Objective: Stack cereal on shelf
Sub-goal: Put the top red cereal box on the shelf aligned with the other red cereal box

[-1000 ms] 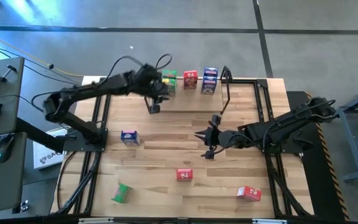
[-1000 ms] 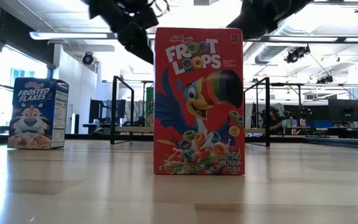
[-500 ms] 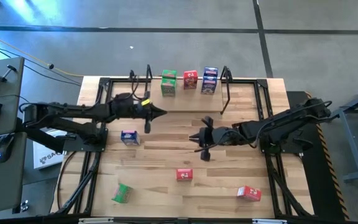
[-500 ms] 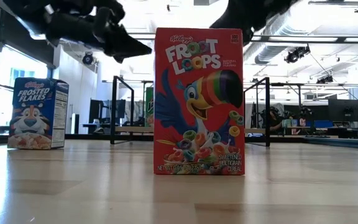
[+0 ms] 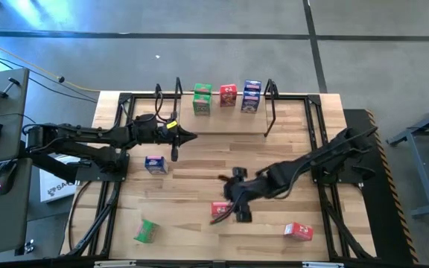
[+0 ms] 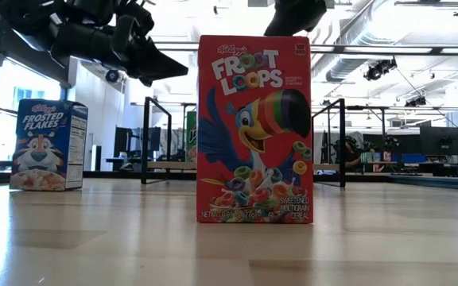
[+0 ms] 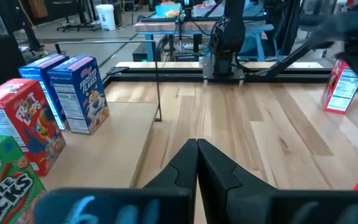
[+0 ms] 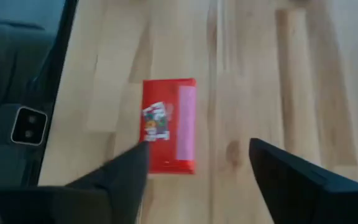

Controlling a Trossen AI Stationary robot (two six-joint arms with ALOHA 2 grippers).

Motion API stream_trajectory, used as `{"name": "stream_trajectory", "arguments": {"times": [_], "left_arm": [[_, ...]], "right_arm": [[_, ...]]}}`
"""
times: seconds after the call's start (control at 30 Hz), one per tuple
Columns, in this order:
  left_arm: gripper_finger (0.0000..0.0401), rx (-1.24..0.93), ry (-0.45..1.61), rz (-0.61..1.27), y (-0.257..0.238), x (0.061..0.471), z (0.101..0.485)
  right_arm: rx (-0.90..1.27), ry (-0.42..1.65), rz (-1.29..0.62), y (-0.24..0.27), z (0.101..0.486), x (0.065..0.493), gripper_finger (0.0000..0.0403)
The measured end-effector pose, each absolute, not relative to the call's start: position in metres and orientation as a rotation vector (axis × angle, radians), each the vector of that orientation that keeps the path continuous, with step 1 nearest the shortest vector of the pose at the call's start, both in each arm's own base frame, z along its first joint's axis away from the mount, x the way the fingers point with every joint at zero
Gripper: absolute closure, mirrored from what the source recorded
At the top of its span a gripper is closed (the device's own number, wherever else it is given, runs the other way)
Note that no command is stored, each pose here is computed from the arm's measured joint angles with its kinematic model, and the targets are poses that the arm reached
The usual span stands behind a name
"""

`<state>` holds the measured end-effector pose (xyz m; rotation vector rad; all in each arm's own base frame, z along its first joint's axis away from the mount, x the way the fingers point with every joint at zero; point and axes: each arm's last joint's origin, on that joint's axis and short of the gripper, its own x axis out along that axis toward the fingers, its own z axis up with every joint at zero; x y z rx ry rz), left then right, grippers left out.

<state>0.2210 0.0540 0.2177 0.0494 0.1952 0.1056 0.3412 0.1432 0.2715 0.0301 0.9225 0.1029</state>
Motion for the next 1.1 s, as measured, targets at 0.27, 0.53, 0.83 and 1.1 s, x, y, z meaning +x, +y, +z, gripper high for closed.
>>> {"name": "stream_trajectory", "arguments": {"times": [0.27, 0.53, 0.83, 1.1], "left_arm": [[0.0398, 0.062, 0.197, 0.113, 0.055, 0.221, 0.218], [0.0398, 0.069, 0.199, 0.112, 0.055, 0.221, 0.217], [0.0398, 0.065, 0.201, 0.117, 0.056, 0.219, 0.215], [0.0398, -0.012, 0.218, 0.168, 0.064, 0.210, 0.200]], "right_arm": [[0.061, 1.087, 0.047, 0.165, 0.267, 0.377, 0.0121], [0.115, 1.198, 0.036, 0.175, 0.247, 0.395, 0.0121], [0.164, 1.256, -0.029, 0.166, 0.233, 0.400, 0.0181], [0.137, 1.220, 0.049, 0.165, 0.244, 0.406, 0.0255]]}}
